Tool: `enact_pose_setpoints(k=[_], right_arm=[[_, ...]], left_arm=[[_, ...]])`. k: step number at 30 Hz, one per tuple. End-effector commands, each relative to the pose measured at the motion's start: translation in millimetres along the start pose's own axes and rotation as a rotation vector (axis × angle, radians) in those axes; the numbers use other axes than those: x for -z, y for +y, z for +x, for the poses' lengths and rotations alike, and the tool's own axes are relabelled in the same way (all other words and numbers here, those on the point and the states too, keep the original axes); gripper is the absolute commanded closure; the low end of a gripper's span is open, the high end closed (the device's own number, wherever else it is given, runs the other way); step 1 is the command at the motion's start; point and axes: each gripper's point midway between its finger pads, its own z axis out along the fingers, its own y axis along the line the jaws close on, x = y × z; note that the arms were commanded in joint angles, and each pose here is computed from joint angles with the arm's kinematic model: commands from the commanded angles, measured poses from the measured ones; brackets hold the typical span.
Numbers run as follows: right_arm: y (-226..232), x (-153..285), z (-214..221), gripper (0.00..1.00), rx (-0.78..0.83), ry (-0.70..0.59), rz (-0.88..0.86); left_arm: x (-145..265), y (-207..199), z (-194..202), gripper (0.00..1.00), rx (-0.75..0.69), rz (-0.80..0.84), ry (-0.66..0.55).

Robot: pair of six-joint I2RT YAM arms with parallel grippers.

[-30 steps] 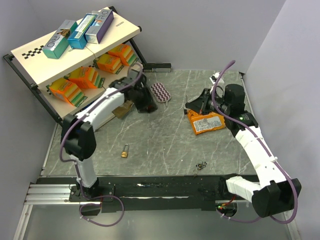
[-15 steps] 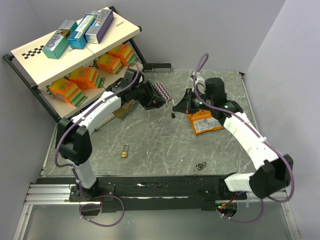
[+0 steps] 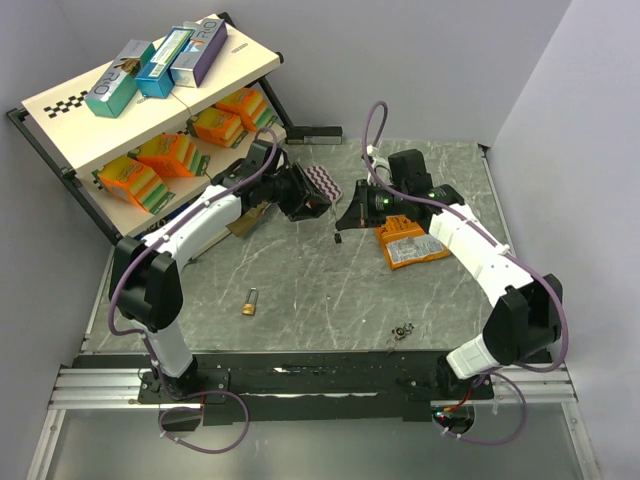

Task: Unlock with the key

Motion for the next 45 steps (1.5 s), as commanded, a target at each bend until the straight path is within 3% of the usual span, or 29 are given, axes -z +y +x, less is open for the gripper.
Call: enact_pose_setpoints(k=[1, 26, 45], right_arm=[[9.8, -5.2, -6.4, 1.0, 0.012, 0.03, -0.039], [7.7, -28.8, 1.5, 1.0, -0.022, 0.147, -0.098], [4.6, -29.6, 0.3, 1.0, -0.034, 0.144, -0.098]], left_arm=[[18.9, -27.2, 7.6, 0.99, -0.019, 0.112, 0.013], [22.4, -25.0, 18.9, 0.99, -0.032, 0.115, 0.047], [25.3, -18.5, 34.6, 0.99, -0.03, 0.115, 0.083]])
